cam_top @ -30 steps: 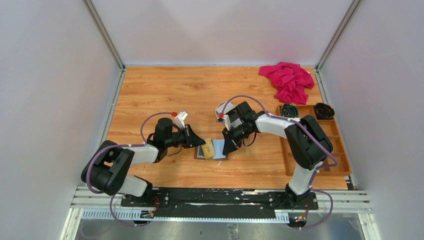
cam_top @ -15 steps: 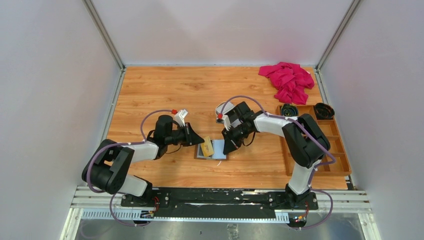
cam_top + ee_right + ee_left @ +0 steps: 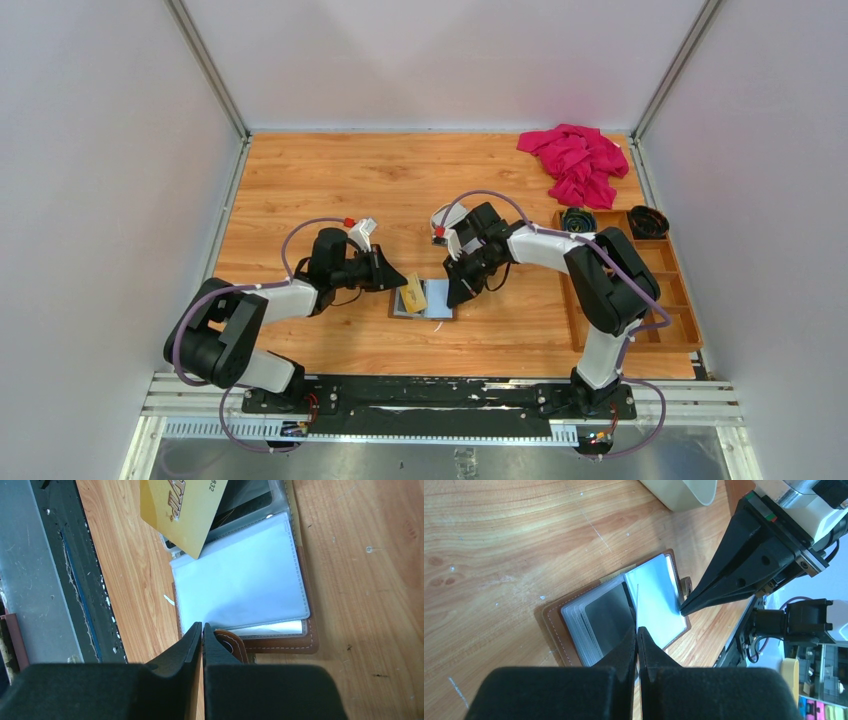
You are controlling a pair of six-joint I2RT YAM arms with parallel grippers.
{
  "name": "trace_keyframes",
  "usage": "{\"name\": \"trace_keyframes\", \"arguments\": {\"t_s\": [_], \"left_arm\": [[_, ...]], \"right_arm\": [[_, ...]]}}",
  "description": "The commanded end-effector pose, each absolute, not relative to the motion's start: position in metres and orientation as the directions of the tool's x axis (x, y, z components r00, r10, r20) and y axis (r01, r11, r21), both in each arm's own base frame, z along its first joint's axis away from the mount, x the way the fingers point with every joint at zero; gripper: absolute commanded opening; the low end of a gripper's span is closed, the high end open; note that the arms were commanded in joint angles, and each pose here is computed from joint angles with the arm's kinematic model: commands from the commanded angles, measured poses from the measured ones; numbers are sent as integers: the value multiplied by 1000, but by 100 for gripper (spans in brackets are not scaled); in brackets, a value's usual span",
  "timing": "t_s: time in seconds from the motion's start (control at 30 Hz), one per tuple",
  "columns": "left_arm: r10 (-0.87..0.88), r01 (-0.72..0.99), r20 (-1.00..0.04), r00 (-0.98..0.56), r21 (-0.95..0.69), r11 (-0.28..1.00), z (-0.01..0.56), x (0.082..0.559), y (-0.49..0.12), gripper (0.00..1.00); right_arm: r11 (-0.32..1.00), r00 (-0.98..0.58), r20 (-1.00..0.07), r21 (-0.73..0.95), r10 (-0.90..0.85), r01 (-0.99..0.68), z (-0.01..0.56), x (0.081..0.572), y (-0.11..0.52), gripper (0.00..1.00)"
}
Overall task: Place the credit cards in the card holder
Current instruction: Insert the credit card into the card holder.
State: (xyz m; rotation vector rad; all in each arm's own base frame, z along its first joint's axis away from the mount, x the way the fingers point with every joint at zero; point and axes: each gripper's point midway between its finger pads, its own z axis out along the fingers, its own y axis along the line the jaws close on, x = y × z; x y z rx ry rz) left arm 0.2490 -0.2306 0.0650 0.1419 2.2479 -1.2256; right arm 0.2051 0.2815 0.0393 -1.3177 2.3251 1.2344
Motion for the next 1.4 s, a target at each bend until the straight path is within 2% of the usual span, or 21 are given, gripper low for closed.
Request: {"name": "trace_keyframes", "arguments": {"t_s": [0.0, 0.67, 1.37], "left_arm": [[-163, 356, -544, -823, -718, 598, 63, 256, -227, 0], [-153, 345, -558, -816, -682, 645, 58, 257, -221, 0], [-56, 381, -557, -828, -634, 673, 48, 250, -239, 0]], "right_arm": [[260, -584, -505, 573, -635, -777, 37, 203, 284, 6], [261, -584, -502, 572, -638, -777, 36, 203, 284, 6], [257, -584, -503, 576, -638, -776, 37, 202, 285, 6]]}}
